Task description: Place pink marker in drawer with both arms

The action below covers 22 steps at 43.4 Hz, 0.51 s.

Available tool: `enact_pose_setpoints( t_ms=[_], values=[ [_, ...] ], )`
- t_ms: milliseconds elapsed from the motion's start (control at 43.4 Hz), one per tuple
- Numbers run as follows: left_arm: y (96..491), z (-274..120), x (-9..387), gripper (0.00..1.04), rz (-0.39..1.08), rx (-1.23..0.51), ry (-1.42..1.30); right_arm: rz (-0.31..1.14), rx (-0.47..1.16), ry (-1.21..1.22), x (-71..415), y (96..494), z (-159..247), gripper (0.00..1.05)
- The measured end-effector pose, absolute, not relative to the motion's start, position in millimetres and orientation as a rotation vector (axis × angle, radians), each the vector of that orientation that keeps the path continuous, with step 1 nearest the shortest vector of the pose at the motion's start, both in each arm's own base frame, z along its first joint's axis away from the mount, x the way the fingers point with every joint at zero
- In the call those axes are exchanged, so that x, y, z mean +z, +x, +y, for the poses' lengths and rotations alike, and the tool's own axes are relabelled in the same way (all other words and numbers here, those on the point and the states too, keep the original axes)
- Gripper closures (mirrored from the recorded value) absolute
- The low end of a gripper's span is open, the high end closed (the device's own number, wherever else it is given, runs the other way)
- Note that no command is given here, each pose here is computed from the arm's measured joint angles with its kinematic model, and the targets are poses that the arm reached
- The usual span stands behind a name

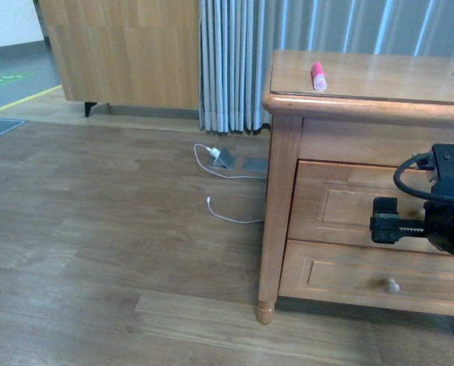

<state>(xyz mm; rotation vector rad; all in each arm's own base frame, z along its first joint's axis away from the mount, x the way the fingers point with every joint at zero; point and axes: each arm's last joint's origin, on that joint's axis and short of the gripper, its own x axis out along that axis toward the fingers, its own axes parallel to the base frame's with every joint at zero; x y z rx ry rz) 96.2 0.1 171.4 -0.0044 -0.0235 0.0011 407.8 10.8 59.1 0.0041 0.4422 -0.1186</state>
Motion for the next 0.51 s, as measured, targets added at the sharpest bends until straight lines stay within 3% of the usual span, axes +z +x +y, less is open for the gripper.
enact_pose_setpoints(
  t_ms=[230,507],
  values=[
    [96.2,0.1,171.4,0.06,-0.023,0.001,-0.004,0.439,-0.108,0.005,58.2,408.5,8.6,0.12],
    [96.2,0.1,171.4,0.06,-0.023,0.001,-0.004,0.438,-0.118,-0.005,57.8,408.7,8.0,0.59]
  ],
)
